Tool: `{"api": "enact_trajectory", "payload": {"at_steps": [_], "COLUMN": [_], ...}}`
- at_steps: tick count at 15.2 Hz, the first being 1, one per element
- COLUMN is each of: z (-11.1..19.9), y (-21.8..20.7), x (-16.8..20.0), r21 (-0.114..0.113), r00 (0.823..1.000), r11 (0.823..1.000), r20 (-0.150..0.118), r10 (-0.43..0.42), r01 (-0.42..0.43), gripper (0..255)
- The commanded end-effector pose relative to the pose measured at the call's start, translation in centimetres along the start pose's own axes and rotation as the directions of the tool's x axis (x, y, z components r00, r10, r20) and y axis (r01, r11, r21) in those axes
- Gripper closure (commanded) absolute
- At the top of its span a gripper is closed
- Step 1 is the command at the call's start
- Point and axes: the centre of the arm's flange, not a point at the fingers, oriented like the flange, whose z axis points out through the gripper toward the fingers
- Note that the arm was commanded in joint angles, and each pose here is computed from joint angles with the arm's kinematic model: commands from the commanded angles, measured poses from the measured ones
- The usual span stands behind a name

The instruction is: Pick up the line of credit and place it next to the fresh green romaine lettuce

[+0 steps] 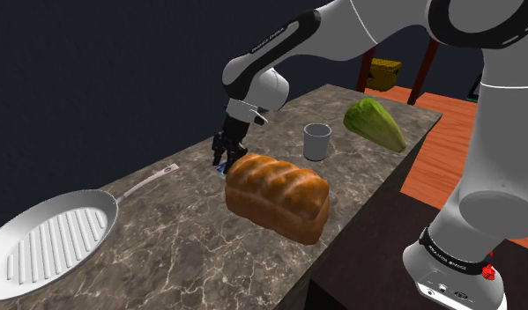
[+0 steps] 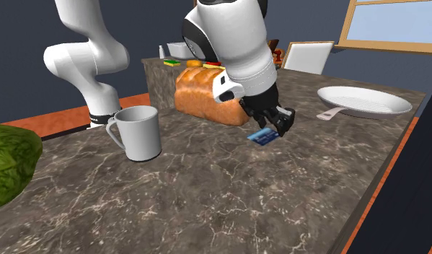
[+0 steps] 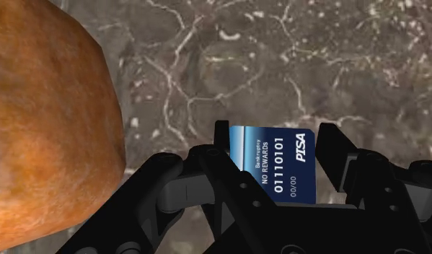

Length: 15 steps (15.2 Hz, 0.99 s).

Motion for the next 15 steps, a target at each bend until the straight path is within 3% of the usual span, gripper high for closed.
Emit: {"api": "enact_trajectory", "payload": {"at_steps": [1,15], "z": [-0.9,-7.1], "y": [0.0,-0.1], "x": [-0.5,-4.6], "r21": [0.000,0.000], "r00": [1.000,1.000], "r11": [1.000,1.000], "r20": [0.000,0.000], "r10": [0.000,0.000], "r01": [0.000,0.000], "gripper": [255,255]}}
